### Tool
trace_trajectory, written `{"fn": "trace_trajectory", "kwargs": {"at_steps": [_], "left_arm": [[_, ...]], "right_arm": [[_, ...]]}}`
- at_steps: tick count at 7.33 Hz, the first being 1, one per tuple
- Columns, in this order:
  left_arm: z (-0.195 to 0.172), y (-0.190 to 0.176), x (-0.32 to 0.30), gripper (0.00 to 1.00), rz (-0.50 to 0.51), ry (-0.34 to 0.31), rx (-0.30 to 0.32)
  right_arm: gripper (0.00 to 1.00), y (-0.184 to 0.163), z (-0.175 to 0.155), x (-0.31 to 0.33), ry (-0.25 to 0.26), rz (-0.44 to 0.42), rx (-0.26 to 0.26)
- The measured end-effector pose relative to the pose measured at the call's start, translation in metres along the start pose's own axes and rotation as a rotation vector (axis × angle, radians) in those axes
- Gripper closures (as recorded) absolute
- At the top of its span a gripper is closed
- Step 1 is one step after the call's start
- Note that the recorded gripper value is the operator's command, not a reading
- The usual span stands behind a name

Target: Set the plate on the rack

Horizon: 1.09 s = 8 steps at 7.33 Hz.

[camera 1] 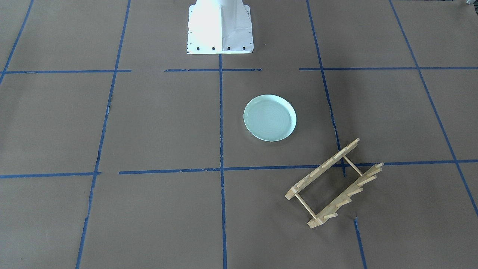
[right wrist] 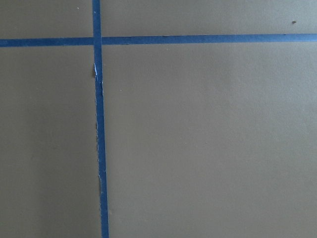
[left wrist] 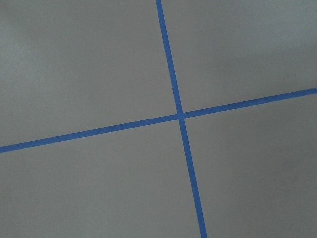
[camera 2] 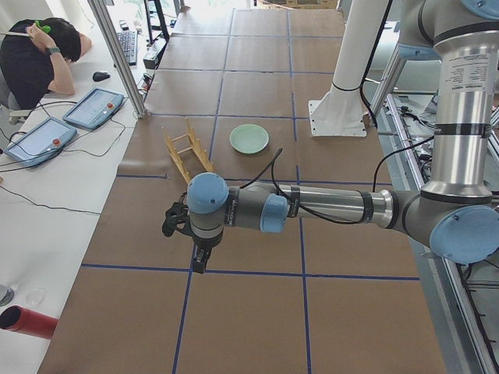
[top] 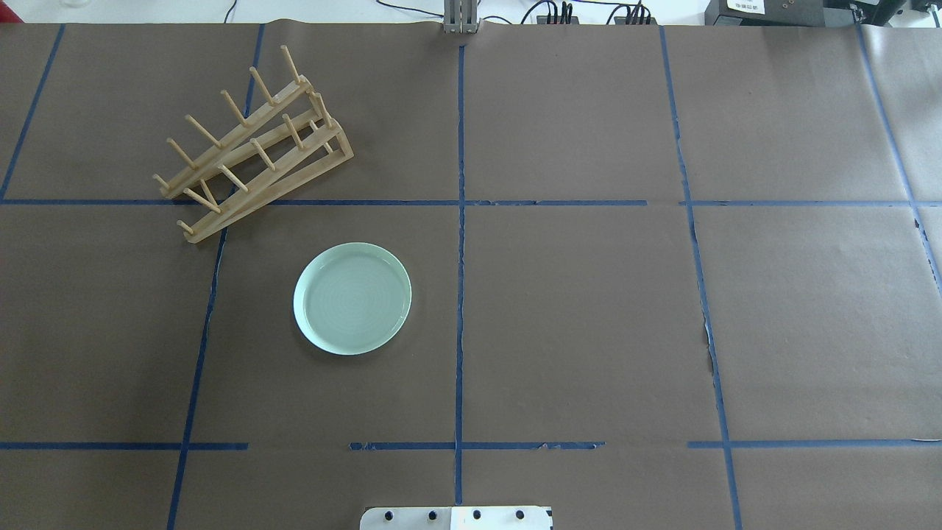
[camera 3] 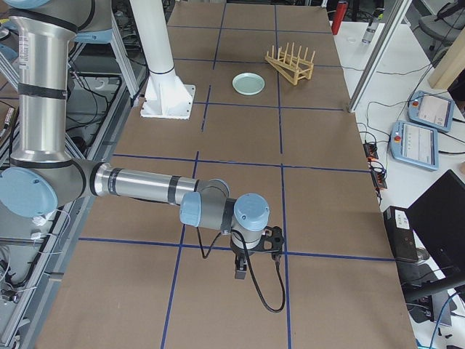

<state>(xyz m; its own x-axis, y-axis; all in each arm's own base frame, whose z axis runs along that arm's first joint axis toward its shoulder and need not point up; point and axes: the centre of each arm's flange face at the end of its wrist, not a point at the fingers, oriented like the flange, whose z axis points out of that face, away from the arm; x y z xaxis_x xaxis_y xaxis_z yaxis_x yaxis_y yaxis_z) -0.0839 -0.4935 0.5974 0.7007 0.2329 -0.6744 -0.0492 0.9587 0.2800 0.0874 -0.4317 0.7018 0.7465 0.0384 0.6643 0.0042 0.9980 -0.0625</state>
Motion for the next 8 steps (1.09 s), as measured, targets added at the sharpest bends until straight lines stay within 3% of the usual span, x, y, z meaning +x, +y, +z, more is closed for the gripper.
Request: {"fn": "trace_trajectory", "kwargs": {"at_steps": [3, 5, 8], "left_arm": [[-0.036, -0.038, 0.054, 0.0, 0.079, 0.0, 0.079], [-0.038, -0.064, 0.129, 0.0, 0.008, 0.031, 0.093], [-0.002, -0.116, 0.319, 0.0, -0.218, 0.069, 0.087]], "right_arm": [[0.0, 0.0, 0.0, 0.0, 0.0, 0.0, 0.0], [0.0, 0.0, 0.0, 0.0, 0.0, 0.0, 0.0], [0.0, 0.0, 0.0, 0.0, 0.0, -0.001, 0.0]]}}
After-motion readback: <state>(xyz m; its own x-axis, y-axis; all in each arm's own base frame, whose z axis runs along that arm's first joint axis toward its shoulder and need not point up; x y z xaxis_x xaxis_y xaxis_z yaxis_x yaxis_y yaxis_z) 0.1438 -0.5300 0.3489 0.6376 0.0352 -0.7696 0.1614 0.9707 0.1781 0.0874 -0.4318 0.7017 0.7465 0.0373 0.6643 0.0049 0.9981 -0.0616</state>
